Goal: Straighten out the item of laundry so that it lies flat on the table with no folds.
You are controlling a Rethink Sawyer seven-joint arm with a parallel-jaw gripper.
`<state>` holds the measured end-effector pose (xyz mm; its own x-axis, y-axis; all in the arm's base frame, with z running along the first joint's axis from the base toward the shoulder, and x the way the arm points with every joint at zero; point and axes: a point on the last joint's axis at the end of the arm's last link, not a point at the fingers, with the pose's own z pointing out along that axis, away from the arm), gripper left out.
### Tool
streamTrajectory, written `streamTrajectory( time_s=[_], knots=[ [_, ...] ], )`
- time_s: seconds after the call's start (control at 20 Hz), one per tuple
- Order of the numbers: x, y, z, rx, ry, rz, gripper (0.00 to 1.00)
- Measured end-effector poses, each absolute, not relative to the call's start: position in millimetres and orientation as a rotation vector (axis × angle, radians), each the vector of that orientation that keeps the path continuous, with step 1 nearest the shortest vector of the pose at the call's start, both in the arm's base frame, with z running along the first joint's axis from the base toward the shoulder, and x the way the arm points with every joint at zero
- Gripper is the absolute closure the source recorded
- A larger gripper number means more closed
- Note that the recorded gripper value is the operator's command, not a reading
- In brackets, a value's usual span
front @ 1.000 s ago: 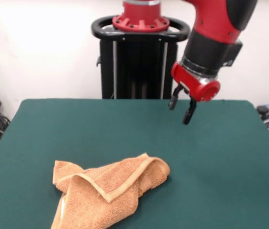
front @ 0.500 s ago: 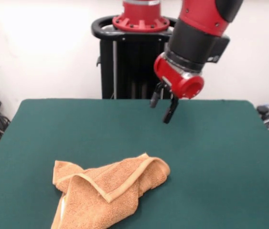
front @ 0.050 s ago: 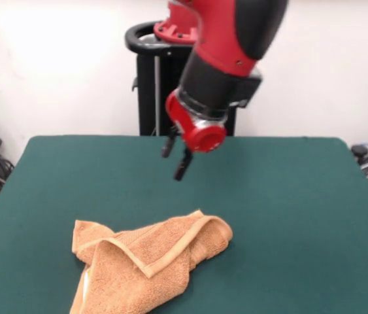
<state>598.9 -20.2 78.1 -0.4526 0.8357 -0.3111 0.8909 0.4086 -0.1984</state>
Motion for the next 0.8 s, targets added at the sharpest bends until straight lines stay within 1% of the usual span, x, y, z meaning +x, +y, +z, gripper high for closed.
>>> streamTrajectory(
  time_s=[0.4,0.65,0.8],
  knots=[
    [600,-65,71,1.503,2.432,-0.529,0.00],
    [604,-62,72,1.491,2.435,-0.526,0.00],
    [613,-44,71,1.456,2.468,-0.529,0.00]
  ],
)
